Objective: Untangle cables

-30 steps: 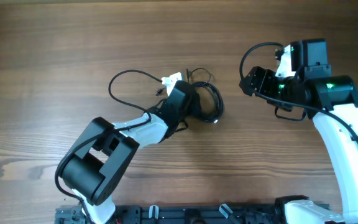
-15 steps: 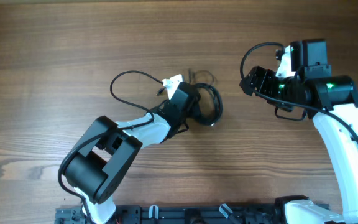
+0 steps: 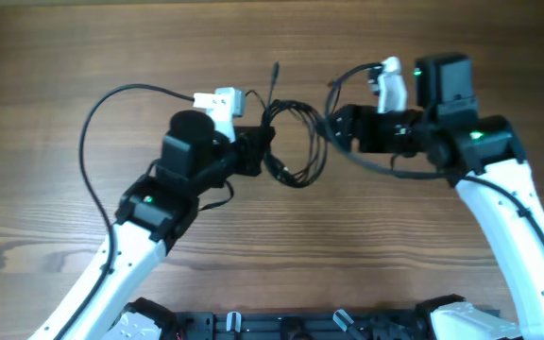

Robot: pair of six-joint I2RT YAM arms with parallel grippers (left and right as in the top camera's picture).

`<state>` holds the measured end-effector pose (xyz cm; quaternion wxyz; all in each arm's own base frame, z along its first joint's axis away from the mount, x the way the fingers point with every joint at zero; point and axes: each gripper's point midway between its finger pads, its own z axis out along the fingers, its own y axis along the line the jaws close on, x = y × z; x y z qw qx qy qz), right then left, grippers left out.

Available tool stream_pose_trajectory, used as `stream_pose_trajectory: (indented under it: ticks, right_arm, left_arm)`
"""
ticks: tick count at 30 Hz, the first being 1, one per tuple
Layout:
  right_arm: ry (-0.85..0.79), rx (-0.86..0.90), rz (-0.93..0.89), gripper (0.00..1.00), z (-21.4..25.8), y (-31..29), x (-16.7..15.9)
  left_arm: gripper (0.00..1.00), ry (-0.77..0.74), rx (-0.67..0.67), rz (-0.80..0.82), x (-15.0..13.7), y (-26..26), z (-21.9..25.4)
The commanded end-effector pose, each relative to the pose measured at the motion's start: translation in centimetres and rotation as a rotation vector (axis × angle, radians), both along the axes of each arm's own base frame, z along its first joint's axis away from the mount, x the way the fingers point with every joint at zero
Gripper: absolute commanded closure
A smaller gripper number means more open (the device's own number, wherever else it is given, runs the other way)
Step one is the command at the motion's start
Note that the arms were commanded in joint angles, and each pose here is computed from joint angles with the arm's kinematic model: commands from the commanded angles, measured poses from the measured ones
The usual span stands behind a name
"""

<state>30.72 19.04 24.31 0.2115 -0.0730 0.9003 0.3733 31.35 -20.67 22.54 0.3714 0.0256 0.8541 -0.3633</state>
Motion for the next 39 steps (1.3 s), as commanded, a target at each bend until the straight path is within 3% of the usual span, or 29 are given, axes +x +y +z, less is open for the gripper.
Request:
stream_pose_trajectory:
  ticks: [1, 5, 8, 11, 18, 20, 24, 28, 31, 39]
  right_arm:
    - [0.073, 0.013, -0.068, 0.22, 0.1, 2.1, -0.4]
    - [0.094, -0.066, -0.155, 0.24, -0.9, 3.3, -0.9]
    - [0.100, -0.090, -0.169, 0.30, -1.4, 4.1, -1.3]
    - [0.207, -0.123, -0.173, 0.45, -4.1, 5.3, -1.8]
    - [0.377, -0.225, -0.191, 0.68, -10.6, 6.1, -1.5]
    - [0.392, -0.273, -0.215, 0.81, -12.0, 5.6, -1.2]
    - [0.388, -0.407, -0.350, 0.95, -13.5, 2.6, -0.6]
    - [0.374, -0.429, -0.349, 0.96, -13.6, 1.8, -0.3]
    - [0.377, -0.425, -0.369, 0.96, -13.5, 1.2, 0.1]
    - [0.293, -0.336, -0.157, 0.96, -11.8, 3.5, 0.0]
  left_arm:
    - [0.96, -0.011, 0.025, 0.004, 0.3, 1.9, 0.0]
    - [0.96, 0.013, 0.044, 0.016, 0.5, 3.1, -0.8]
    - [0.96, 0.027, 0.025, -0.027, 0.0, 3.0, -0.8]
    - [0.96, 0.038, -0.015, -0.055, -0.2, 3.2, -0.5]
    - [0.96, 0.076, -0.060, -0.086, -0.7, 3.6, -0.5]
    - [0.96, 0.073, -0.066, -0.096, -0.9, 3.5, -0.2]
    - [0.96, -0.024, -0.093, -0.147, -1.9, 3.5, 2.5]
    - [0.96, -0.211, -0.201, -0.362, -5.6, 2.6, 7.9]
    - [0.96, -0.251, -0.266, -0.481, -8.2, 3.0, 9.7]
    - [0.96, -0.030, -0.218, -0.280, -5.9, 5.9, 4.7]
